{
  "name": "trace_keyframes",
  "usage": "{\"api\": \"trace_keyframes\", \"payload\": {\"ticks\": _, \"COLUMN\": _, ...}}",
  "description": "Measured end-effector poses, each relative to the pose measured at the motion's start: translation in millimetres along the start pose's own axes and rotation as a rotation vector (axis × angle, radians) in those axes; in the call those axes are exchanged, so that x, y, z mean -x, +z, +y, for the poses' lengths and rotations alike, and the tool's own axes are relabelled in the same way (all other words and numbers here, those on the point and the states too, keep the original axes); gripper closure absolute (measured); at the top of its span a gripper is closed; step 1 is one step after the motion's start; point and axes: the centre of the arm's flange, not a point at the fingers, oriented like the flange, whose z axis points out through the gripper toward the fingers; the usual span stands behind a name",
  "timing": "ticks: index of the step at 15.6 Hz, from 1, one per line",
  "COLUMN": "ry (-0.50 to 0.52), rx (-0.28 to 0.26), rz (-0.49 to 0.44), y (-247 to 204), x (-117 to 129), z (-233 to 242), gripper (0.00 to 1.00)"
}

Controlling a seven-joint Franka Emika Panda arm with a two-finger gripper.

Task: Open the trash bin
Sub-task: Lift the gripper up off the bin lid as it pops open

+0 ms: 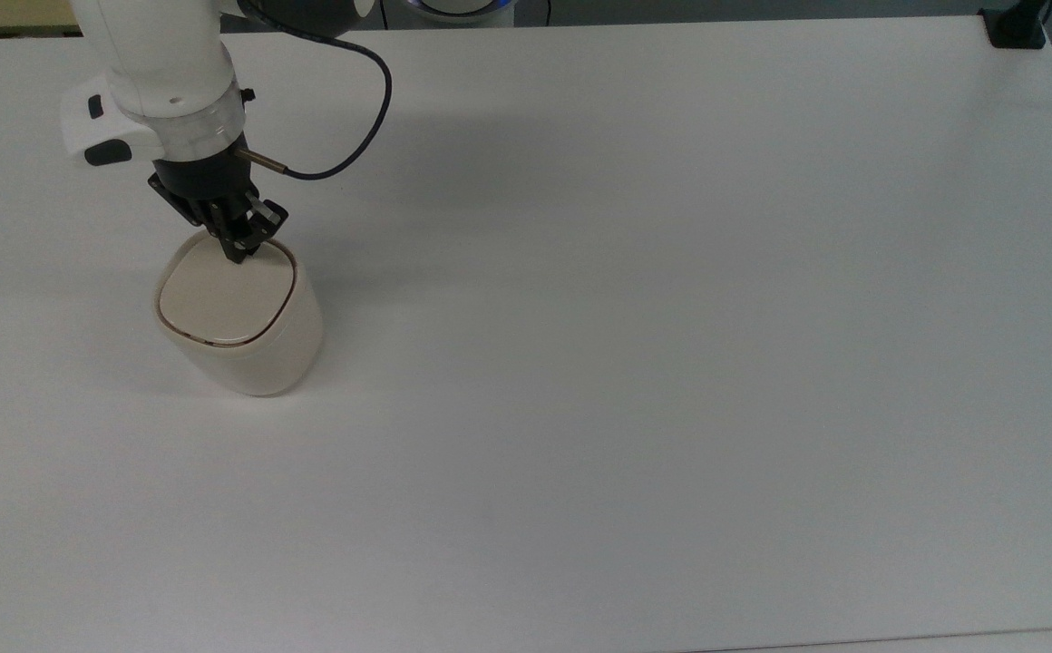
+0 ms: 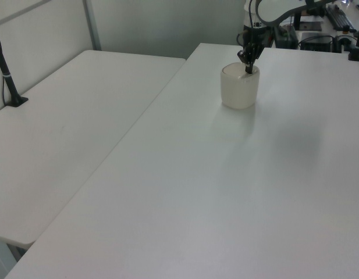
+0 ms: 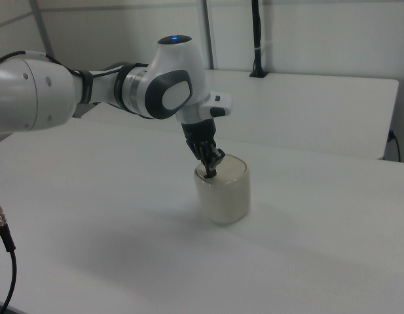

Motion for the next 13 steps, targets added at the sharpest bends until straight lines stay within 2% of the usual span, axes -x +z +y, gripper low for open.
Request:
{"api": "trace_keyframes", "payload": {"ticks": 6, "ry": 0.004, "rx": -0.002, "rz": 0.009, "y": -34, "x": -1, "z": 2, "gripper": 0.99}}
{"api": "trace_keyframes", "payload": {"ticks": 9, "ry": -0.025, "rx": -0.005, "rz": -0.024, "y": -70, "x": 16, "z": -13, "gripper": 0.99}}
{"api": "trace_keyframes", "payload": {"ticks": 13, "ry": -0.116, "rx": -0.016, "rz": -0.026, "y": -123, "x": 50, "z": -62, "gripper": 0.97}}
